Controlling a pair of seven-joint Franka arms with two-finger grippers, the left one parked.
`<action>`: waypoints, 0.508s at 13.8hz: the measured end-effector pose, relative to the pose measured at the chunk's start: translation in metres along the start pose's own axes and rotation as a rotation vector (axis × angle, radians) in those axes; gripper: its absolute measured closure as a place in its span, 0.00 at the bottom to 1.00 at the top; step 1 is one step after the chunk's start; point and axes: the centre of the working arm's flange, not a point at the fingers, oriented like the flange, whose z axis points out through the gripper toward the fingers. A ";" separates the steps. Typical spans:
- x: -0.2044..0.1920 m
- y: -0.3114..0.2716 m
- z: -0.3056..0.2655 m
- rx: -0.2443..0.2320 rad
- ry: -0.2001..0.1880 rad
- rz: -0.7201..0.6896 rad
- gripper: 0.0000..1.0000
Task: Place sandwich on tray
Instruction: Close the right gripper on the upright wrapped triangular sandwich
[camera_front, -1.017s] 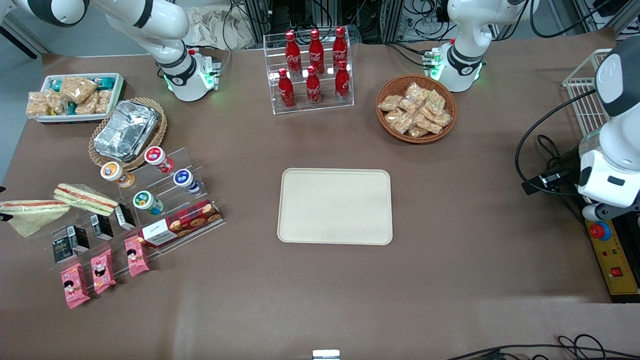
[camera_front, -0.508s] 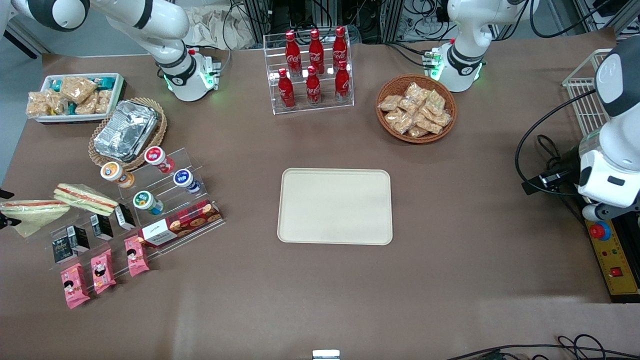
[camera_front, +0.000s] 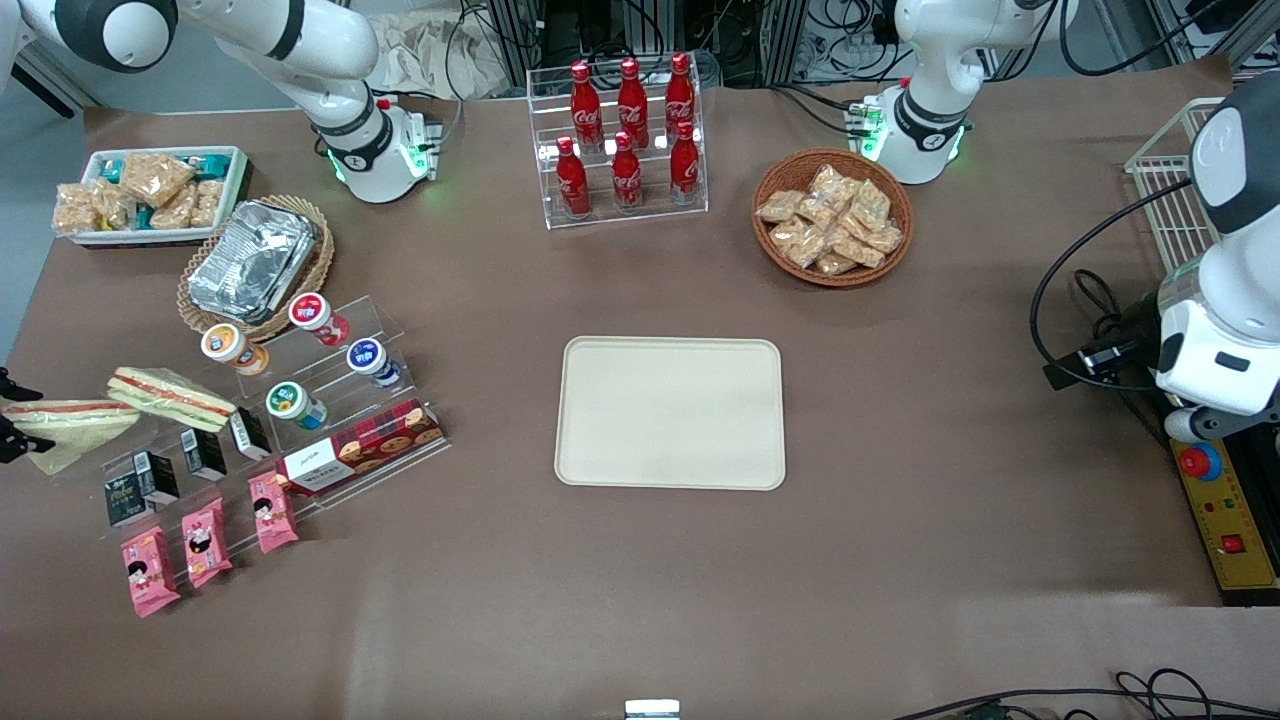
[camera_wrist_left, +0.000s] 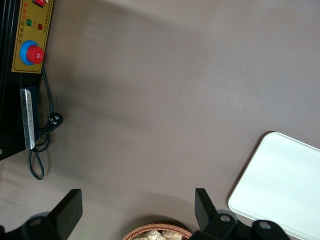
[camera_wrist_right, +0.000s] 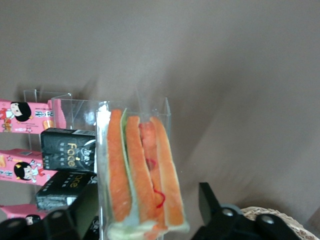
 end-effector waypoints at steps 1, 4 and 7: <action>0.000 0.001 0.000 0.001 -0.001 -0.005 0.26; 0.000 -0.002 -0.002 0.005 0.005 -0.017 0.41; 0.000 -0.008 -0.010 0.014 0.021 -0.065 0.41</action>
